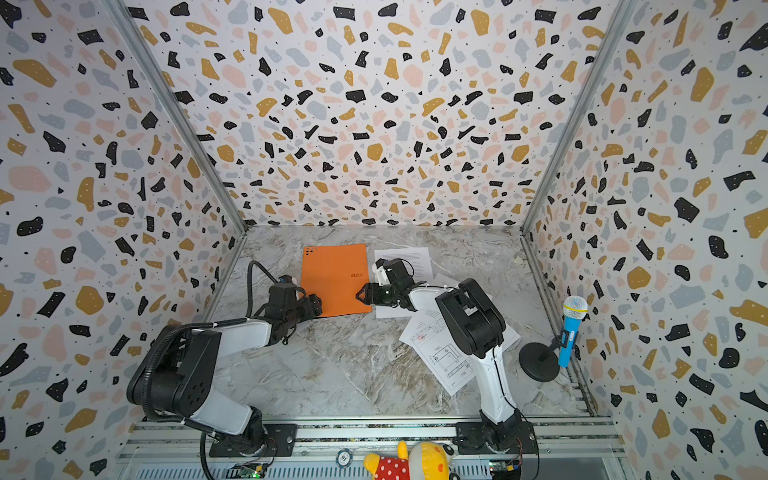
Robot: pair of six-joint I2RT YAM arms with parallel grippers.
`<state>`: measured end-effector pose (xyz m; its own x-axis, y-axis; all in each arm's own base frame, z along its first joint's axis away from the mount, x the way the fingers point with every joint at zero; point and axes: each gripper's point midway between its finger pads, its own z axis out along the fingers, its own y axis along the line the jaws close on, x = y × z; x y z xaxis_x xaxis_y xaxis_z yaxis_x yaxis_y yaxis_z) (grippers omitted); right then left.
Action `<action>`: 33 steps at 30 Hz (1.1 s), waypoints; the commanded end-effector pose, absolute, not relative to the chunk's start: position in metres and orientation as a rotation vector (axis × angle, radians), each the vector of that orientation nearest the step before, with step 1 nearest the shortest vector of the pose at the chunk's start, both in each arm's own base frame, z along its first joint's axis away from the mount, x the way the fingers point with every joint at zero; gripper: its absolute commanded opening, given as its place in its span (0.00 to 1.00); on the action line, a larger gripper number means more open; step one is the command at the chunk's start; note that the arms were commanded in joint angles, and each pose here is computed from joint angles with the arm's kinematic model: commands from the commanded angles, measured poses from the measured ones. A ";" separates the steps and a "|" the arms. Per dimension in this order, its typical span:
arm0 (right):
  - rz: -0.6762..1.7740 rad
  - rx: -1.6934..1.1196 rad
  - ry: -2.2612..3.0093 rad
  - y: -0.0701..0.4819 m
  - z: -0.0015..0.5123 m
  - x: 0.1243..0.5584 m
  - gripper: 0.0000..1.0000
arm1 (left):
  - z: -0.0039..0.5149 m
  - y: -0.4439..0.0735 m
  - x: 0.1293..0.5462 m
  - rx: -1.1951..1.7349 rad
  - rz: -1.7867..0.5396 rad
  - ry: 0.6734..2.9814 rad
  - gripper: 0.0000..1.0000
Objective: Put the files into the folder
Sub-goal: 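Move left gripper to orange folder's near edge while right gripper reaches far edge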
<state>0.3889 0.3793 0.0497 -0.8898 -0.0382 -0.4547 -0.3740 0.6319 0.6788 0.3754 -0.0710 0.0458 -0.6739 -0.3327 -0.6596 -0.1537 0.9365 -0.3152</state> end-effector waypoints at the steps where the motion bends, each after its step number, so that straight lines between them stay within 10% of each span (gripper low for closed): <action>1: 1.149 -0.322 2.489 0.375 0.056 0.379 0.67 | 0.060 -0.060 0.383 -0.395 -0.258 2.275 0.89; 33: 1.346 -0.302 2.390 0.370 0.106 0.359 0.67 | 0.053 -0.114 0.379 -0.219 -0.537 2.325 0.87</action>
<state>0.3630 0.3558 0.0566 -0.9320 -0.0096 -0.3624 -0.2906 0.6174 0.7310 0.3845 -0.0980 0.0408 -0.7236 -0.3122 -0.6156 -0.0698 0.9204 -0.3847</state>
